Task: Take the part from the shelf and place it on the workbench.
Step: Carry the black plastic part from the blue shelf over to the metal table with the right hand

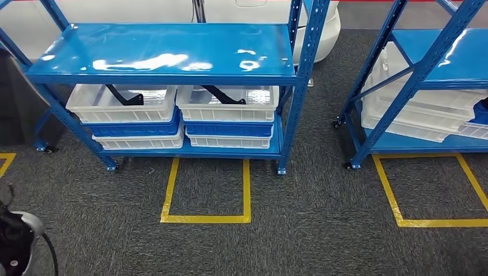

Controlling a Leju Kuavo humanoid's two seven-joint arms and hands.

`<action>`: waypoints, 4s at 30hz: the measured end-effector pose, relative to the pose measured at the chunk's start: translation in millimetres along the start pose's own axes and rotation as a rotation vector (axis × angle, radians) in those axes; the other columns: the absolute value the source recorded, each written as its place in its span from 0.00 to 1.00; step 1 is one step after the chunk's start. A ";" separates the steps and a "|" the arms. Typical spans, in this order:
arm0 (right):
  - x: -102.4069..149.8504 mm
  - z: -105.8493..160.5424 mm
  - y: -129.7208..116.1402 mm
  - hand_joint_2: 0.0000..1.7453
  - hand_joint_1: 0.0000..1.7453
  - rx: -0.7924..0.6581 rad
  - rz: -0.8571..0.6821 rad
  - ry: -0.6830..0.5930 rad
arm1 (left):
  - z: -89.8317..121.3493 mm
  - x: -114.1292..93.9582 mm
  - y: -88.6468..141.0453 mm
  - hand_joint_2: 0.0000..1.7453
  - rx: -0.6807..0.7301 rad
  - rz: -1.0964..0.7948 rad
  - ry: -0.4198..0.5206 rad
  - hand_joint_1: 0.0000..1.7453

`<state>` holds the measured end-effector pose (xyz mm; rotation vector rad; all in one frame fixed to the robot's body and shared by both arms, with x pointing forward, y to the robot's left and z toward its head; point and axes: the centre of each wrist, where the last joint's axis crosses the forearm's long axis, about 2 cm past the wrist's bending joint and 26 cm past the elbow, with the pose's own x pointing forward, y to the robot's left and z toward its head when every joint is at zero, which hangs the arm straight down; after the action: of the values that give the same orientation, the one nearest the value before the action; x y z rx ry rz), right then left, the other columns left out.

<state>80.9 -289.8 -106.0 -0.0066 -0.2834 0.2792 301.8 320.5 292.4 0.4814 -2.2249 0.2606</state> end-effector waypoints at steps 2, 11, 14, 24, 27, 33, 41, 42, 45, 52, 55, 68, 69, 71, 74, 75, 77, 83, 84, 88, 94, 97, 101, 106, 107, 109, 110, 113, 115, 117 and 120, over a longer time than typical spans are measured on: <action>-0.2 0.0 -0.5 0.00 0.00 -0.001 0.001 0.000 | 0.1 -0.2 0.2 1.00 -0.001 0.000 0.000 1.00; -3.0 0.3 -0.2 0.00 0.00 0.000 0.009 0.003 | -0.4 -0.2 0.3 1.00 -0.017 0.004 0.004 1.00; -1.8 0.2 0.2 0.00 0.00 0.001 0.013 0.001 | -0.9 -0.2 0.5 1.00 -0.031 0.006 0.008 1.00; 2.6 -0.3 -1.5 0.00 0.00 -0.017 0.014 -0.007 | -4.7 0.1 4.9 1.00 -0.027 -0.003 0.001 1.00; 2.2 -0.2 0.3 0.00 0.00 -0.023 0.013 -0.006 | -3.9 -0.8 6.1 1.00 -0.030 -0.007 0.007 1.00; 3.3 -0.3 3.2 0.00 0.00 -0.018 0.011 -0.008 | -5.5 -0.6 6.9 1.00 -0.052 0.004 0.017 1.00; -1.7 0.2 4.3 0.00 0.00 -0.021 -0.015 0.020 | -3.6 -2.4 7.7 1.00 -0.078 0.020 0.040 1.00; -1.8 0.2 4.5 0.00 0.00 -0.022 -0.018 0.023 | -3.3 -2.6 7.7 1.00 -0.079 0.020 0.043 1.00; -1.9 0.2 5.0 0.00 0.00 -0.021 -0.019 0.028 | -2.8 -2.9 7.8 1.00 -0.080 0.020 0.050 1.00; -1.1 0.1 5.6 0.00 0.00 -0.020 -0.011 0.031 | -3.6 -2.8 9.1 1.00 -0.081 0.010 0.058 1.00; -1.7 0.2 6.7 0.00 0.00 -0.018 -0.006 0.031 | -3.7 -3.1 9.6 1.00 -0.081 0.003 0.060 1.00; 1.0 0.0 7.4 0.00 0.00 -0.016 0.005 0.014 | -3.0 -3.5 10.0 1.00 -0.067 -0.019 0.057 1.00; 1.0 0.0 7.3 0.00 0.00 -0.016 0.005 0.013 | -3.3 -3.3 9.8 1.00 -0.067 -0.019 0.056 1.00; 0.4 0.0 7.5 0.00 0.00 -0.016 0.008 0.013 | -3.9 -2.8 9.4 1.00 -0.067 -0.019 0.055 1.00; -0.9 0.2 8.1 0.00 0.00 -0.014 0.016 0.015 | -3.6 -2.8 8.9 1.00 -0.070 -0.020 0.059 1.00; -1.2 0.2 8.3 0.00 0.00 -0.014 0.019 0.016 | -3.6 -2.8 8.8 1.00 -0.070 -0.020 0.060 1.00; -2.0 0.3 8.5 0.00 0.00 -0.013 0.024 0.016 | -4.0 -2.6 8.6 1.00 -0.068 -0.021 0.058 1.00; 0.1 0.1 9.0 0.00 0.00 -0.012 0.030 0.008 | -6.0 -1.3 8.0 1.00 -0.068 -0.023 0.050 1.00; 0.1 0.1 9.3 0.00 0.00 -0.011 0.030 0.008 | -6.7 -1.1 7.9 1.00 -0.068 -0.023 0.048 1.00; -2.2 0.3 10.5 0.00 0.00 -0.009 0.031 0.014 | -8.7 -0.4 6.9 1.00 -0.069 -0.022 0.043 1.00; -0.5 0.2 11.1 0.00 0.00 -0.009 0.031 0.010 | -10.5 -0.3 6.3 1.00 -0.071 -0.023 0.040 1.00; 1.6 -0.1 9.8 0.00 0.00 -0.014 0.032 0.005 | -10.4 -0.5 6.4 1.00 -0.070 -0.023 0.040 1.00; 2.2 -0.1 8.6 0.00 0.00 -0.020 0.036 -0.001 | -10.7 -0.5 6.1 1.00 -0.071 -0.023 0.039 1.00; -1.3 0.2 9.2 0.00 0.00 -0.018 0.046 0.002 | -9.4 -2.4 6.3 1.00 -0.072 -0.024 0.046 1.00; -2.0 0.3 8.9 0.00 0.00 -0.018 0.046 0.003 | -9.3 -2.6 6.3 1.00 -0.072 -0.024 0.046 1.00; -3.8 0.4 5.8 0.00 0.00 -0.024 0.048 0.006 | -9.6 -2.6 6.3 1.00 -0.072 -0.024 0.043 1.00; -4.2 0.5 4.0 0.00 0.00 -0.027 0.049 0.006 | -9.3 -2.8 6.3 1.00 -0.072 -0.024 0.043 1.00; -0.6 0.1 2.2 0.00 0.00 -0.031 0.050 -0.005 | -8.4 -3.9 7.2 1.00 -0.072 -0.025 0.047 1.00; 0.3 0.0 2.7 0.00 0.00 -0.031 0.051 -0.009 | -10.6 -3.3 8.1 1.00 -0.069 -0.027 0.040 1.00; -1.4 0.2 3.1 0.00 0.00 -0.031 0.052 -0.008 | -11.9 -3.1 8.2 1.00 -0.073 -0.027 0.036 1.00; -2.3 0.3 3.8 0.00 0.00 -0.030 0.053 -0.007 | -10.5 -4.9 8.5 1.00 -0.078 -0.030 0.044 1.00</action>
<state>77.7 -286.7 -106.5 -0.0425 -0.2949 0.3274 308.3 333.0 295.2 0.4615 -2.1744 0.1667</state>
